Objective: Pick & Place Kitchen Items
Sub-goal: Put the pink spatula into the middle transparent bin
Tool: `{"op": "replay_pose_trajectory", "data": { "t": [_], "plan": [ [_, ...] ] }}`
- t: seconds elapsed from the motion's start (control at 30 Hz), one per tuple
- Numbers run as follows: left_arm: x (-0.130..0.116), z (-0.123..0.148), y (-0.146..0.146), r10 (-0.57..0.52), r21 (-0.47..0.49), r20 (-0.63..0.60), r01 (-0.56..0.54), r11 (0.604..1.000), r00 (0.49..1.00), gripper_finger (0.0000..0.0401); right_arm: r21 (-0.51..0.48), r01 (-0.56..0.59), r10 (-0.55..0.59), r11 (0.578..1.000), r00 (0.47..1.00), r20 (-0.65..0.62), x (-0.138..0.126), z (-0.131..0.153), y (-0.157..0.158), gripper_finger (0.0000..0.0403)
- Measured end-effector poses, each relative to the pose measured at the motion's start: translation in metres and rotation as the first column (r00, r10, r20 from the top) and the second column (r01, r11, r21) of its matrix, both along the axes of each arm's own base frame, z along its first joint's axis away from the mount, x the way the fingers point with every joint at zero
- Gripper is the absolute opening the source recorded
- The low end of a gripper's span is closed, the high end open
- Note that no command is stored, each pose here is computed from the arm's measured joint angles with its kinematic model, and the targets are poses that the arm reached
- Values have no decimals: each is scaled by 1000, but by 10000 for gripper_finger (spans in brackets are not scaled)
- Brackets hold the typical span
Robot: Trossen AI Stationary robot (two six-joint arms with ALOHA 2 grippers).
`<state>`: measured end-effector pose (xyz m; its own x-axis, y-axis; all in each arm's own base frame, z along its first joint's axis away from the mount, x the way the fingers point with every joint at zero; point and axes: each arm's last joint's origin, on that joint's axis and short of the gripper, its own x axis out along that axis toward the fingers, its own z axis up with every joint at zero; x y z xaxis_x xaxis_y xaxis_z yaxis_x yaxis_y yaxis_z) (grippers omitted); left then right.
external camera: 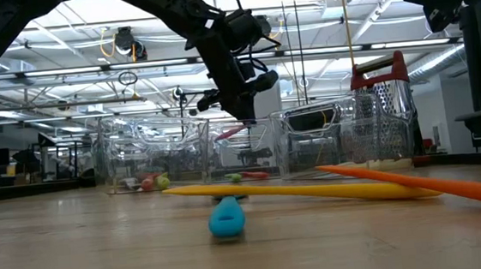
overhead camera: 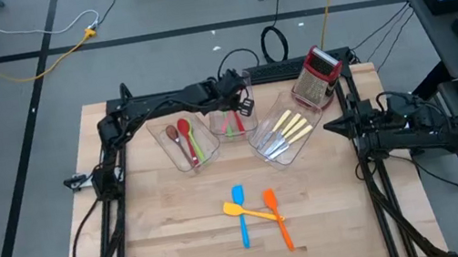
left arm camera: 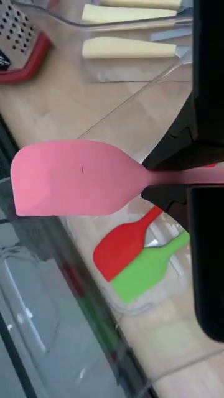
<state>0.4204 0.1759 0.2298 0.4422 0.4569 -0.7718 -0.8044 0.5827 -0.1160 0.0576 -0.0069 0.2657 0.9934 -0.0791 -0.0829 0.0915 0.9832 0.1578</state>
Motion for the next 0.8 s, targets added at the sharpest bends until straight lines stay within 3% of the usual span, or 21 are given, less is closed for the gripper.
{"op": "replay_pose_trajectory", "data": {
  "t": [0.43,0.8],
  "plan": [
    [9,-23,7,12,-60,31,-10,998,999,9,18,5,-5,1000,1000,3,0,0,0,0],
    [9,-30,10,13,-73,16,-12,997,1000,44,26,7,-7,1000,1000,3,0,0,0,0]
  ]
}}
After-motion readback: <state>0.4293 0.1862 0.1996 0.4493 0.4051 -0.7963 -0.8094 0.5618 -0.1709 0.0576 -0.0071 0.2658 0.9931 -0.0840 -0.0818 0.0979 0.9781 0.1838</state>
